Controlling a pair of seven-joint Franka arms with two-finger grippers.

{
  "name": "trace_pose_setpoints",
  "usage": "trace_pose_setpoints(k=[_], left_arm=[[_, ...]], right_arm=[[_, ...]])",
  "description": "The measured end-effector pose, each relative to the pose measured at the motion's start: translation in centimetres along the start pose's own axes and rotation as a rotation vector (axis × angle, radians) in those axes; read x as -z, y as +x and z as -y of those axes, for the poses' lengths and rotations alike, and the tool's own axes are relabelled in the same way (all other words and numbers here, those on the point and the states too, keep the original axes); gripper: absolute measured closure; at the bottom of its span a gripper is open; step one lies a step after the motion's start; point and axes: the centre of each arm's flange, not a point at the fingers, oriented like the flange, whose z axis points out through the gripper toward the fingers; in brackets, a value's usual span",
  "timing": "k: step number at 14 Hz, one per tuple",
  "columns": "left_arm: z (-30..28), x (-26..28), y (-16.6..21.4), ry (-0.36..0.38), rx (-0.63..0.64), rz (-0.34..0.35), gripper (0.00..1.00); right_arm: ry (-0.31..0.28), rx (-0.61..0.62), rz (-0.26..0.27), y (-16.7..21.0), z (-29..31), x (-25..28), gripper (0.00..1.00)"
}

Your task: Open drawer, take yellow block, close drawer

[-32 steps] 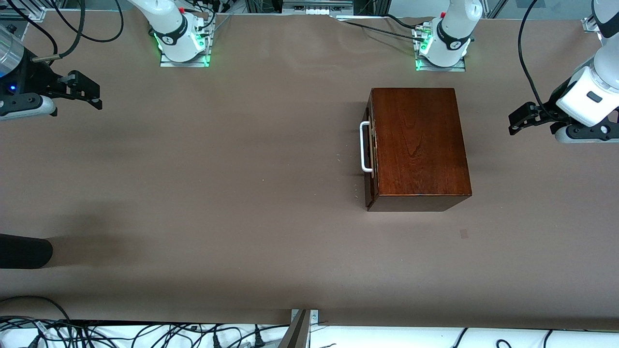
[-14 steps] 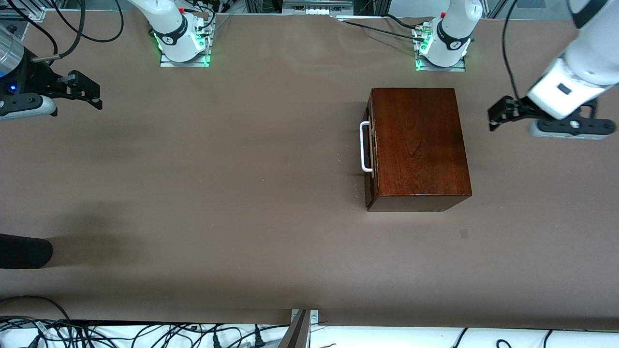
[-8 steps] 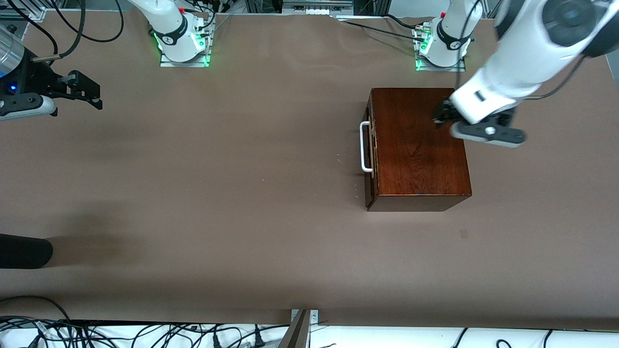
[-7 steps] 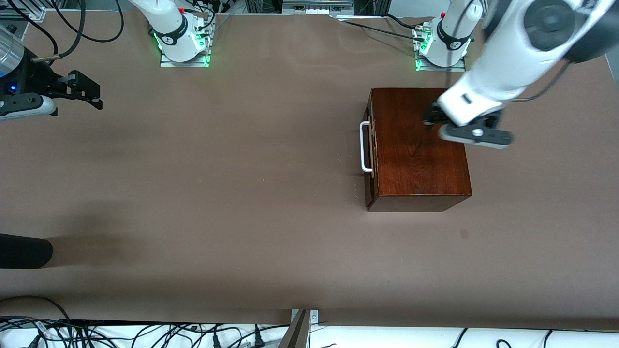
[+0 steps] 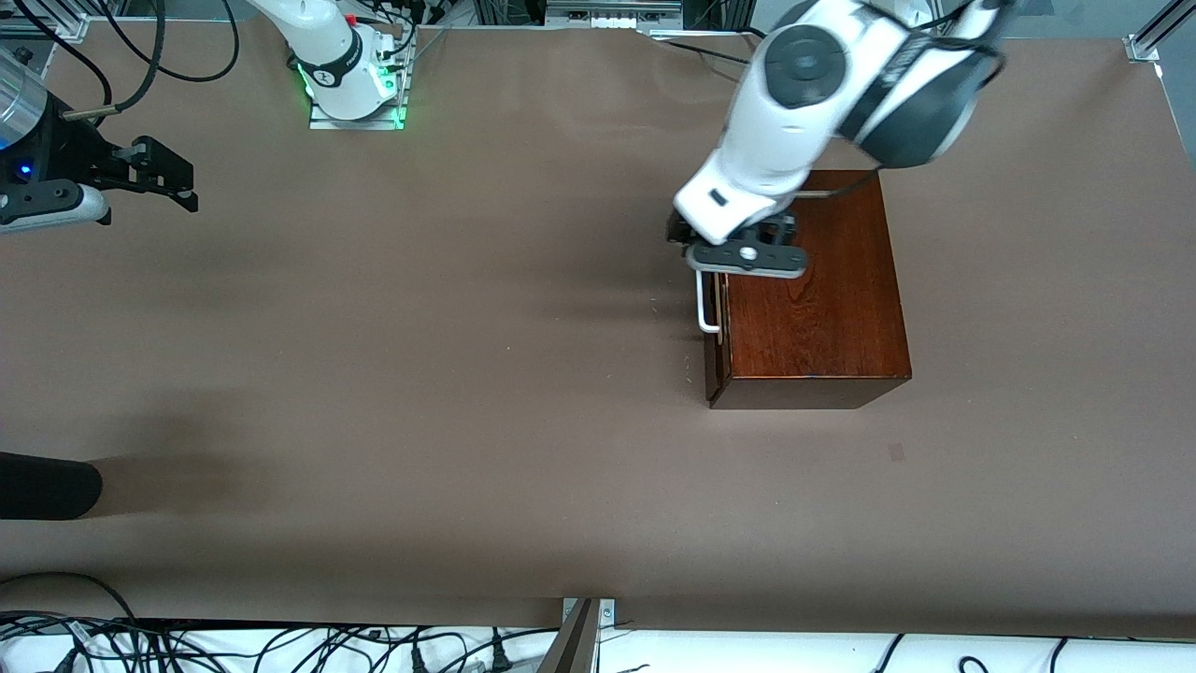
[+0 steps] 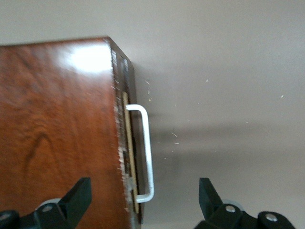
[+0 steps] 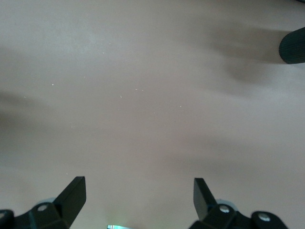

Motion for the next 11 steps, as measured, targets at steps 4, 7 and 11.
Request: trace_pose_setpoints(k=[4,7,11], left_arm=[[-6.3,-5.9,-2.5,0.101,0.021,-0.022,0.0],[-6.8,-9.5,-2.1,0.146,0.043,-0.012,0.0],[-5.7,-12.5,-0.9,0.183,0.056,0.013,0.0]], right_arm=[[0.0,0.0,0.0,0.0,0.0,0.0,0.0],[0.0,0.0,0.0,0.0,0.0,0.0,0.0],[0.0,0.0,0.0,0.0,0.0,0.0,0.0]])
